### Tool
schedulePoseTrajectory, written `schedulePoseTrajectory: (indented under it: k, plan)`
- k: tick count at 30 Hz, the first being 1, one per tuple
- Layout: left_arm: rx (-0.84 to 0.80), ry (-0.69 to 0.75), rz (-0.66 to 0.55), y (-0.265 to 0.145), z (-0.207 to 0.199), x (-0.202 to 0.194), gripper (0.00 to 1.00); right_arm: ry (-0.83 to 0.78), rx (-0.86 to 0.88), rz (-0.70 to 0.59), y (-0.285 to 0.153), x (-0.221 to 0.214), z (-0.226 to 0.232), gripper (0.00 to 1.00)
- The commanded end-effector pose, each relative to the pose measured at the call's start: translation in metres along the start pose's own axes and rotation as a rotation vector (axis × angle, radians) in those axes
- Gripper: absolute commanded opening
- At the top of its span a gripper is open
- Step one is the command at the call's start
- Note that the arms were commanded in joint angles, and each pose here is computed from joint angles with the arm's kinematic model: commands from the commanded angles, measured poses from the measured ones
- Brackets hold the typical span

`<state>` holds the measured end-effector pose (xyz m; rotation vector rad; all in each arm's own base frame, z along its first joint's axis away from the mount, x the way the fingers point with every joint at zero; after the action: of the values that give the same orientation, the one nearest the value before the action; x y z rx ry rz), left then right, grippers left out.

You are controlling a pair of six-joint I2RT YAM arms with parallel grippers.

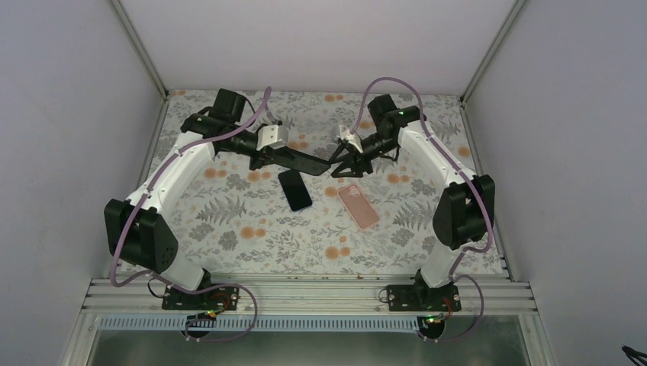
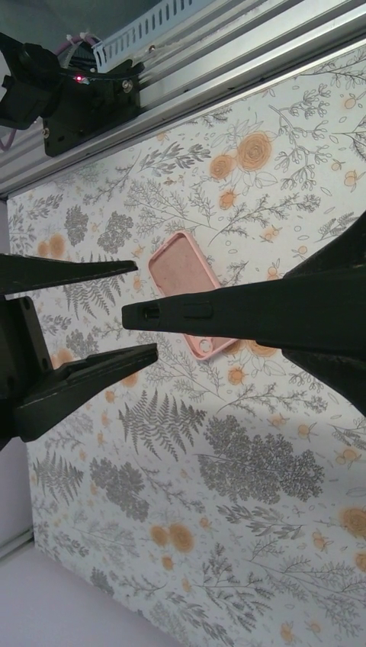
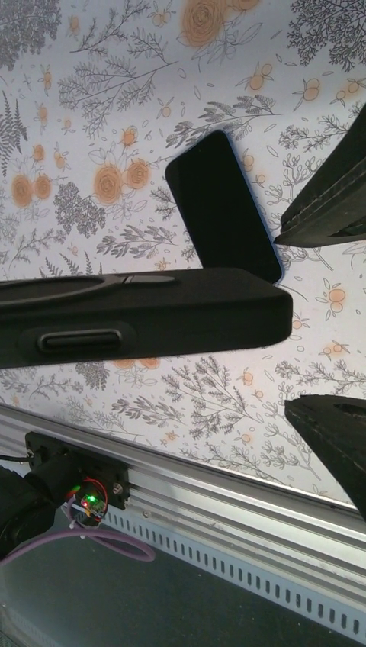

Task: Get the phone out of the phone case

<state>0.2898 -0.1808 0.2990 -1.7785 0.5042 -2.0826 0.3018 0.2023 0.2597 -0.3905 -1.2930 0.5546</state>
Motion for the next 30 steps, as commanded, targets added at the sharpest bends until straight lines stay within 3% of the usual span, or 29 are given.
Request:
schedulePoseTrajectory:
  k: [1, 16, 30]
  plan:
    - [-0.03, 0.06, -0.096, -0.004, 0.0, 0.024, 0.02, -0.037, -0.007, -0.062, 0.0, 0.012, 0.003, 0.52]
    - [-0.163, 0.038, -0.112, 0.007, -0.022, 0.028, 0.02, -0.042, -0.044, -0.052, 0.0, 0.014, -0.009, 0.54]
    - [-0.343, 0.033, -0.135, 0.01, -0.062, 0.05, 0.02, -0.05, -0.16, -0.004, -0.029, 0.007, -0.054, 0.52]
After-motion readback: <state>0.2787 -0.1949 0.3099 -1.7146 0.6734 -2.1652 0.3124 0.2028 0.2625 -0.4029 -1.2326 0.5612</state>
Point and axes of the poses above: each gripper's point midway between its finger pads, its own y axis out along the fingers, its own z axis along the line the jaws close on, x = y × z, the point moved 7 cm from there along -y, back along the fingers, and after that the axes turned 5 degrees about y, right-handed, at the moved point
